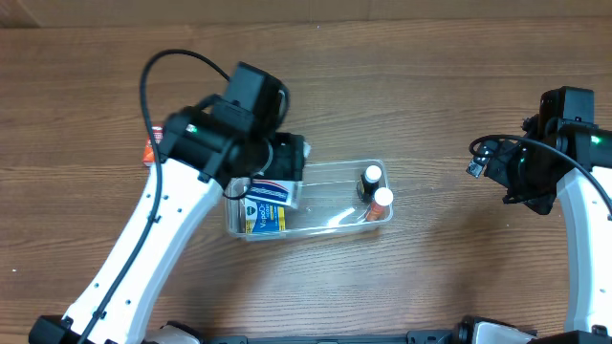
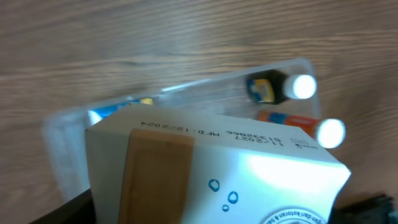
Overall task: Pack container
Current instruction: 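Place the Hansaplast box in the container beside the VapoDrops box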
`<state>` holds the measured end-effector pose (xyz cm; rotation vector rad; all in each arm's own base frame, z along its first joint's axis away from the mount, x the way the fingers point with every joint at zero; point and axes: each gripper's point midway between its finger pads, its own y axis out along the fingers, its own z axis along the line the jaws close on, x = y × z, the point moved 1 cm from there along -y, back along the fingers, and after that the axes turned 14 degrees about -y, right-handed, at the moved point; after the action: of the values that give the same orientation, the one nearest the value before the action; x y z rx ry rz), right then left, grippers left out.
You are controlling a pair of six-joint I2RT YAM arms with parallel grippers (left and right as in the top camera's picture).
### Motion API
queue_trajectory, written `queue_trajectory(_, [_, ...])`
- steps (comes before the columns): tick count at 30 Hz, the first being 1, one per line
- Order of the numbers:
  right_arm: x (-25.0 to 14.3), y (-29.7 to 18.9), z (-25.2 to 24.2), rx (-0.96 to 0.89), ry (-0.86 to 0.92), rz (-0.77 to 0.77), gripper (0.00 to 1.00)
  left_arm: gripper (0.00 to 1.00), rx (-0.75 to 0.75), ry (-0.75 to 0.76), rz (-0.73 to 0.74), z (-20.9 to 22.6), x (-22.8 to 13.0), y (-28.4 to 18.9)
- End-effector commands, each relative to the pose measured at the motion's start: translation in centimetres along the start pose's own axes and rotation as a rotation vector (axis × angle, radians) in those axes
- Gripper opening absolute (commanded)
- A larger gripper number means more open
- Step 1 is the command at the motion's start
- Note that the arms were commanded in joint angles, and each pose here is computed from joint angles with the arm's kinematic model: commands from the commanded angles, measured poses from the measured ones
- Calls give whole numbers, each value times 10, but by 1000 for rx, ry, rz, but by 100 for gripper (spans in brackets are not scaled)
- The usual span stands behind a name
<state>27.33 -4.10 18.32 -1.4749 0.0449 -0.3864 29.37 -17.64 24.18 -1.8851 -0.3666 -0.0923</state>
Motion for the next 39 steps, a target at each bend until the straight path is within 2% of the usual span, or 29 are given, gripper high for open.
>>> queue_trajectory(1, [1, -2, 1, 4, -1, -7, 100, 27, 5, -137, 31, -12, -8, 13])
queue_trajectory(6, [1, -2, 1, 4, -1, -7, 100, 5, 87, -161, 121, -12, -16, 55])
queue_trajectory(11, [1, -2, 1, 4, -1, -7, 100, 4, 199, -251, 217, -8, -33, 101])
queue_trajectory(15, [1, -2, 1, 4, -1, -7, 100, 5, 300, -232, 210, -5, -42, 128])
queue_trajectory(21, [0, -2, 1, 4, -1, -4, 100, 4, 354, -236, 191, 4, -40, 138])
queue_trajectory(27, [0, -2, 1, 3, -1, -3, 100, 10, 392, -257, 170, 13, -40, 141])
queue_trajectory(29, [0, -2, 1, 3, -1, -3, 100, 33, 404, -258, 181, 20, -45, 147])
queue_trajectory(30, [0, -2, 1, 3, -1, -3, 100, 36, 404, -258, 180, 21, -46, 150])
queue_trajectory(33, [-1, -2, 1, 3, 0, 0, 100, 69, 385, -231, 173, 20, -44, 154])
queue_trajectory(34, [-1, -2, 1, 4, 0, 0, 100, 77, 380, -215, 172, 19, -43, 155])
queue_trajectory(37, [-1, -2, 1, 3, 0, 0, 100, 85, 377, -212, 171, 19, -41, 155])
queue_trajectory(39, [-1, -2, 1, 3, -1, 0, 100, 87, 376, -203, 173, 20, -41, 155])
